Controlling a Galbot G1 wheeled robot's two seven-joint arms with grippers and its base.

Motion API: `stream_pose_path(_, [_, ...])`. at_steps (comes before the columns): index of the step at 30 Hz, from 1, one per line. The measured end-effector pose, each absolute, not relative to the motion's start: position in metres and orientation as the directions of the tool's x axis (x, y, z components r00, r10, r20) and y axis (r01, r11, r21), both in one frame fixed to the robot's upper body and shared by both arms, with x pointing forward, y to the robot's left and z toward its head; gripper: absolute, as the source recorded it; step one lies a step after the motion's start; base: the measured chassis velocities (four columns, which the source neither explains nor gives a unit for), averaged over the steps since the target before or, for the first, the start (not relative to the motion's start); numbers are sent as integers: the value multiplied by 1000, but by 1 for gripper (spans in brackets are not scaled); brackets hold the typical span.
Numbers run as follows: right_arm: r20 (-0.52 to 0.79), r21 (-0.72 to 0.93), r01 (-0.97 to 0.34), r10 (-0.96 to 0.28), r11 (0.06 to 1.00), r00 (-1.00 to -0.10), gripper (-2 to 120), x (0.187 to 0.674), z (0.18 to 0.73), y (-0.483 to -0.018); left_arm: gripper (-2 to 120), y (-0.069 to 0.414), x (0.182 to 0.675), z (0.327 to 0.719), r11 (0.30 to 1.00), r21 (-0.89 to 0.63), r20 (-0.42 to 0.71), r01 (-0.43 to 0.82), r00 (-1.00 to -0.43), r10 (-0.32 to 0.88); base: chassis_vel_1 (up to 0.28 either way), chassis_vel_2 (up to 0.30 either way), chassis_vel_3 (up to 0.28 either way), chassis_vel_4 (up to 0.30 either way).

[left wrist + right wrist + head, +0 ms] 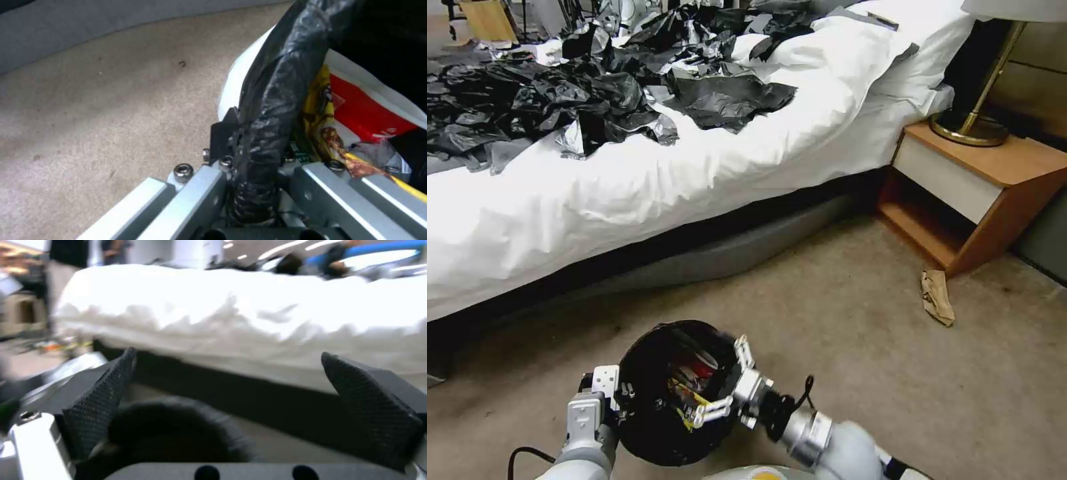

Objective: Pick up the trash bin, then pick up the garbage from the floor and place it into the trash bin.

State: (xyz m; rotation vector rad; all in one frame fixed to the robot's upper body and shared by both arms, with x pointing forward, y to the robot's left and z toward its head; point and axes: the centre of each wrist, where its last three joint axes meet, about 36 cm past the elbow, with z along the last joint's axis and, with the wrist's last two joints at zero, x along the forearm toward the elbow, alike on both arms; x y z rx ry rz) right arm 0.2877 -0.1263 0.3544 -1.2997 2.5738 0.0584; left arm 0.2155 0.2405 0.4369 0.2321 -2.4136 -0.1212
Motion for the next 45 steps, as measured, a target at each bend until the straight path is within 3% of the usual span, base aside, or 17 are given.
stream_pose_path(6, [-326, -62, -622, -604, 781, -727, 100, 297, 389, -144, 0, 243, 216, 437, 981, 145, 636, -128, -748, -191, 0, 0, 0, 0])
stream_pose_path(18, [-341, 14, -368, -342, 930, -876, 100, 262, 380, -167, 0, 244, 221, 437, 984, 127, 618, -125, -766, -177, 0, 0, 0, 0])
stream_pose_path(29, [-290, 39, -255, -233, 966, -928, 100, 230, 336, -177, 0, 243, 219, 437, 985, 121, 614, -120, -771, -170, 0, 0, 0, 0])
stream_pose_path(45, [-303, 20, -237, -220, 971, -927, 100, 233, 330, -186, 0, 241, 218, 439, 986, 115, 612, -120, -773, -165, -36, -37, -36, -36])
